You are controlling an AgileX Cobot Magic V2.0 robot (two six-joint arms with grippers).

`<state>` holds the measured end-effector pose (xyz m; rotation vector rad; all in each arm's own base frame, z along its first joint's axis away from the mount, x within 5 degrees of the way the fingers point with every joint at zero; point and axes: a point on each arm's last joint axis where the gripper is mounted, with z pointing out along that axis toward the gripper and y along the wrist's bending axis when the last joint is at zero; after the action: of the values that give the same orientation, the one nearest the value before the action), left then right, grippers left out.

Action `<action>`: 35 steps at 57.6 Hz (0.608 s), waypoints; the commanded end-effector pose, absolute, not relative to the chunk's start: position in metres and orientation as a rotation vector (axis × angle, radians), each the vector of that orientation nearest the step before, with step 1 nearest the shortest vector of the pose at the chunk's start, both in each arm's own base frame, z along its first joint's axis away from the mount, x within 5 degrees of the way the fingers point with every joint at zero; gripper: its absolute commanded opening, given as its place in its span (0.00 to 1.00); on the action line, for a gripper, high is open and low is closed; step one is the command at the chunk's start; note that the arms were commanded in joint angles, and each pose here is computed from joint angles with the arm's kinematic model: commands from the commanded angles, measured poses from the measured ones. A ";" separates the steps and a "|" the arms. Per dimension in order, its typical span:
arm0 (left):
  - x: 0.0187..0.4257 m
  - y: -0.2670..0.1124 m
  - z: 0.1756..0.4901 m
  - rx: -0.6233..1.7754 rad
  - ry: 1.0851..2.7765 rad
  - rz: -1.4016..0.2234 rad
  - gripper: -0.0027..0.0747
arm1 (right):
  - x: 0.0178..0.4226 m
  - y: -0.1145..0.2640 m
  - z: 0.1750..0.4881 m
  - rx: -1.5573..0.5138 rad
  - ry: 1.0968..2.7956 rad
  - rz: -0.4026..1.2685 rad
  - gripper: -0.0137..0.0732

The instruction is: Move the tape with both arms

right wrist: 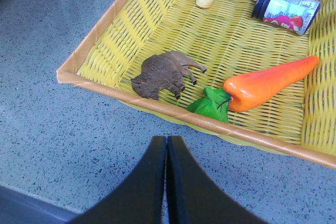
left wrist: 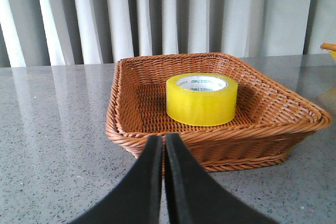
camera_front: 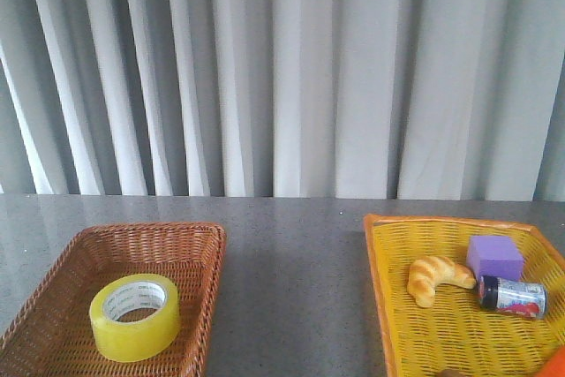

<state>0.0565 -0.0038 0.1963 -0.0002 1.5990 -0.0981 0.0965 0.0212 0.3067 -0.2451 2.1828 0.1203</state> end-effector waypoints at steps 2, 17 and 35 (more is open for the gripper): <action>0.055 -0.003 0.207 -0.017 1.494 -0.104 0.03 | 0.100 0.021 0.320 -0.235 2.097 0.119 0.15; 0.055 -0.003 0.207 -0.017 1.494 -0.104 0.03 | 0.083 0.014 0.318 -0.211 2.020 0.085 0.15; 0.055 -0.003 0.207 -0.017 1.494 -0.104 0.03 | 0.062 0.000 0.252 -0.004 1.670 0.000 0.15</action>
<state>0.0565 -0.0038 0.1963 -0.0002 1.5990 -0.0981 0.0626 0.0026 0.2546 -0.0491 1.8668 0.0185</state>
